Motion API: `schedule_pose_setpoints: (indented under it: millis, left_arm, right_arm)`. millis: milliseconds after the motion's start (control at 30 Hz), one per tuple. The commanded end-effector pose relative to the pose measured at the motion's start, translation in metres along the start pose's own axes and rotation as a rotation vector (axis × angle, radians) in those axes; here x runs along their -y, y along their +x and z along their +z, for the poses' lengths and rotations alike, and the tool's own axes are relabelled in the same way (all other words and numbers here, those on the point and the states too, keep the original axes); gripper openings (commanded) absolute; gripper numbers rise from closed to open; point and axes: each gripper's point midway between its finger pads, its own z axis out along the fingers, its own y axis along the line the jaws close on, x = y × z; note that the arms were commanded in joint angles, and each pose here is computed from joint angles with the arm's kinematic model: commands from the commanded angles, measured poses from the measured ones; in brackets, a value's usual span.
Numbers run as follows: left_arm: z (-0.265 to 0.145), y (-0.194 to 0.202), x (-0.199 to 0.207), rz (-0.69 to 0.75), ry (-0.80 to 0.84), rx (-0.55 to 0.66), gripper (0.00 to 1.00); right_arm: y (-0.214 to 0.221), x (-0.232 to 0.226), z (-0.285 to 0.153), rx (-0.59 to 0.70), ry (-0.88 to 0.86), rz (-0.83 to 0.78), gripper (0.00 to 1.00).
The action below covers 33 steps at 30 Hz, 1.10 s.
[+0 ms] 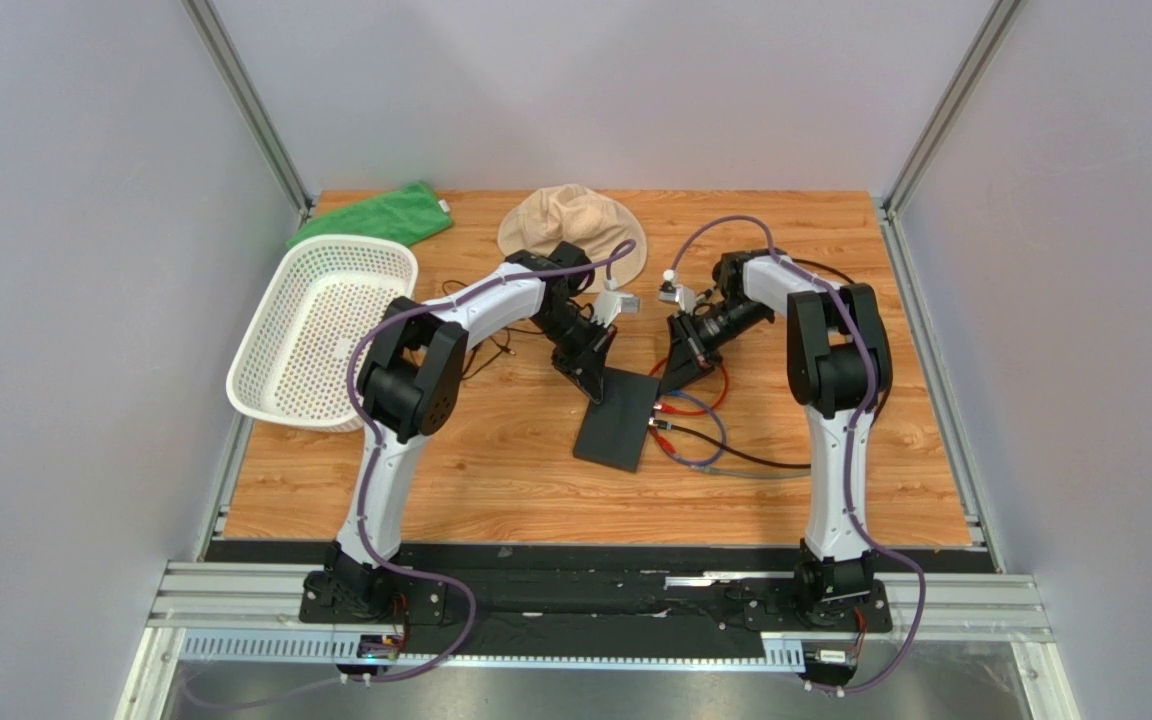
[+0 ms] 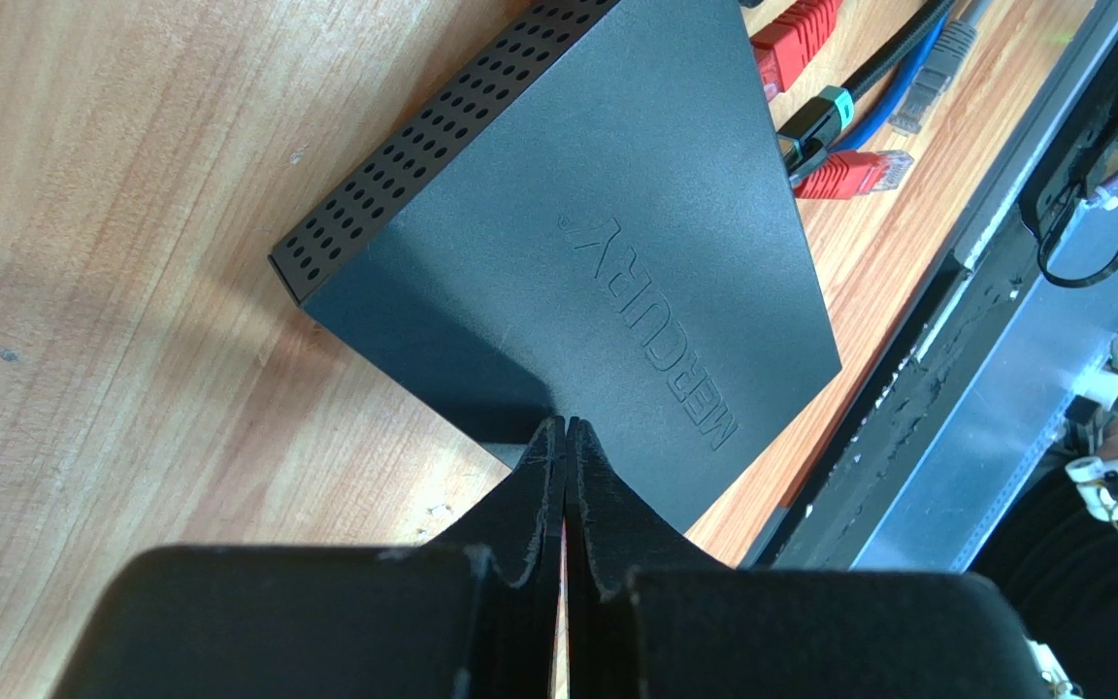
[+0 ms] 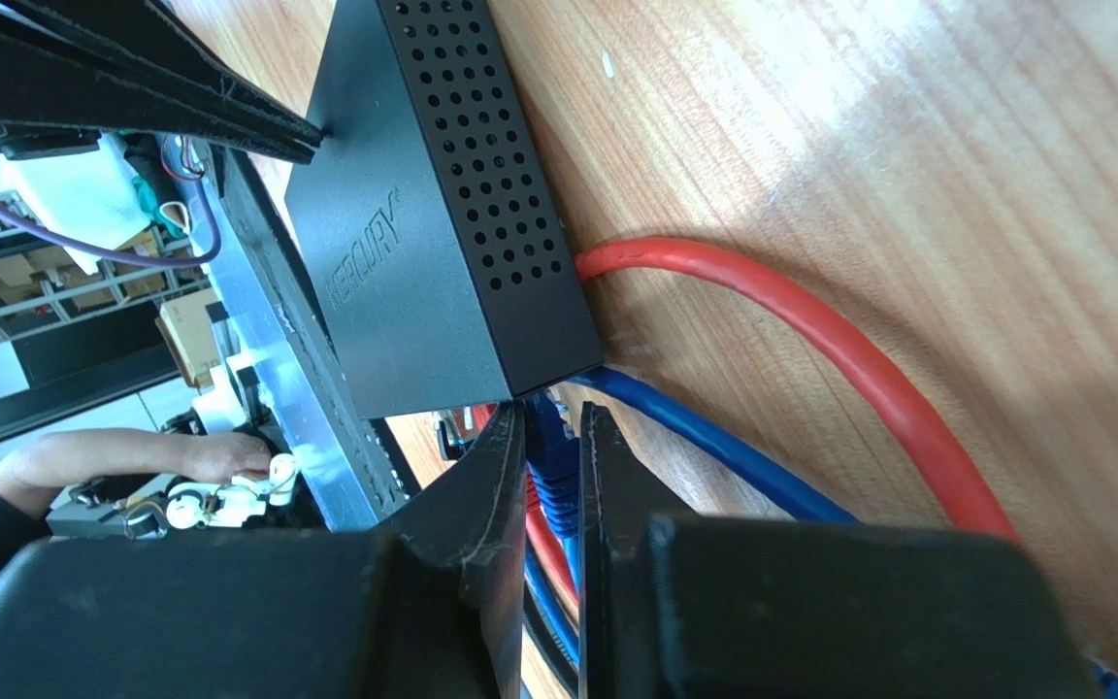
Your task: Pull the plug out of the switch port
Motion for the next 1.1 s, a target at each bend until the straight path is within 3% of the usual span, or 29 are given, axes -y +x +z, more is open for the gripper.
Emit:
schedule_pose_setpoints:
  millis: [0, 400, 1067]
  left_arm:
    - [0.016, 0.008, -0.037, 0.029, -0.114, -0.039, 0.0]
    - [0.016, 0.008, -0.035, 0.04, -0.111, -0.037, 0.0]
    - [0.016, 0.009, -0.035, 0.051, -0.117, -0.042, 0.0]
  right_arm:
    - [0.029, 0.024, 0.009, -0.112, 0.067, 0.014, 0.0]
    - [0.027, 0.037, 0.008, -0.07, 0.128, 0.062, 0.0]
    - [0.055, 0.033, -0.006, -0.162, 0.1, -0.012, 0.0]
